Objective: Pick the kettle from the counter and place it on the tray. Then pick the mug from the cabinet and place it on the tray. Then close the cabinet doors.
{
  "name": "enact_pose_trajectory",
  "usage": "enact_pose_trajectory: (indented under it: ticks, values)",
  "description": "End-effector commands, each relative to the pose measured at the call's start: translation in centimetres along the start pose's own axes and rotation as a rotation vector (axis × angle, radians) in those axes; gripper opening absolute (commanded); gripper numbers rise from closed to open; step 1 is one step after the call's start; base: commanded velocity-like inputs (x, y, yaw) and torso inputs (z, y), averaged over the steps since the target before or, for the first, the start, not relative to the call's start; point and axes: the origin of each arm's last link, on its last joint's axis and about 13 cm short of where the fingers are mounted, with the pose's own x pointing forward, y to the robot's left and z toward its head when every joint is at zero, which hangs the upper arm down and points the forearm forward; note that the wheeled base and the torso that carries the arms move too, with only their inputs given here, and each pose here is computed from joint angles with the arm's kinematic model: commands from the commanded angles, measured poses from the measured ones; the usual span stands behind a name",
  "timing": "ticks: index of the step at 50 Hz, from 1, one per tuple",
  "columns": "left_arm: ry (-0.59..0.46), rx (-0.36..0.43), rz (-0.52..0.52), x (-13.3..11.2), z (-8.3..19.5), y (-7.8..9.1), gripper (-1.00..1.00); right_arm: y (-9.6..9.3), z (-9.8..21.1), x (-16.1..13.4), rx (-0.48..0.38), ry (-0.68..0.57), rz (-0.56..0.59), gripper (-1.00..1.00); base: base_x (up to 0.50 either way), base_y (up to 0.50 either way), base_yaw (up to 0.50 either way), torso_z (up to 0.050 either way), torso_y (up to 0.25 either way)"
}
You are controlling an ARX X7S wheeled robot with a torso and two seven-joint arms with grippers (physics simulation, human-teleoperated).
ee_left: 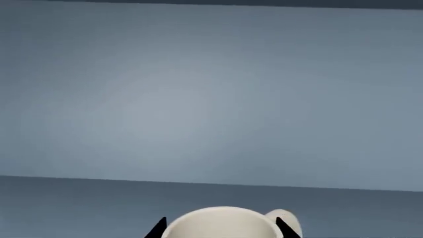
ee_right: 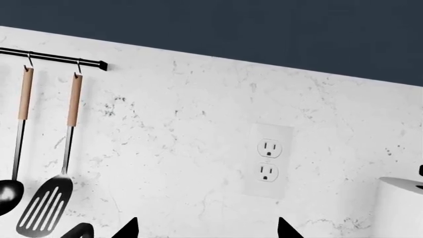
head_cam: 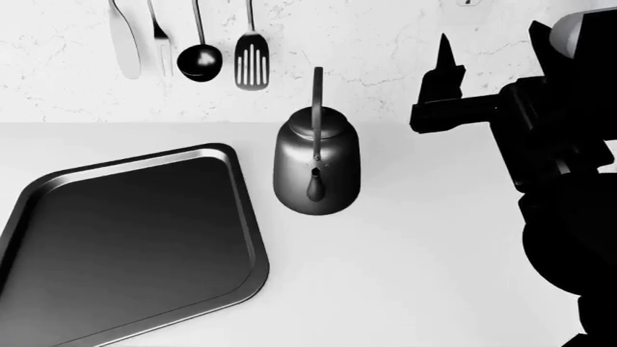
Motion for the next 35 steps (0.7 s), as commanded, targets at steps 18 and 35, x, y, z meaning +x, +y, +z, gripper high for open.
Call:
enact_pose_trajectory:
  ticks: [18,35]
  values:
    - [-0.067,0.064,0.108,-0.2,0.9,1.1,-1.00,0.0,0.0,-0.1,0.001,-0.001,0.002,1.00,0.00,0.00,0.00,0.000,0.000]
    - [-0.191,0.067,0.084,-4.2,4.6,1.4,-1.00,0.2,0.5,-0.7,-0.010,-0.008,-0.001,1.00,-0.19,0.04,0.00,0.000,0.000]
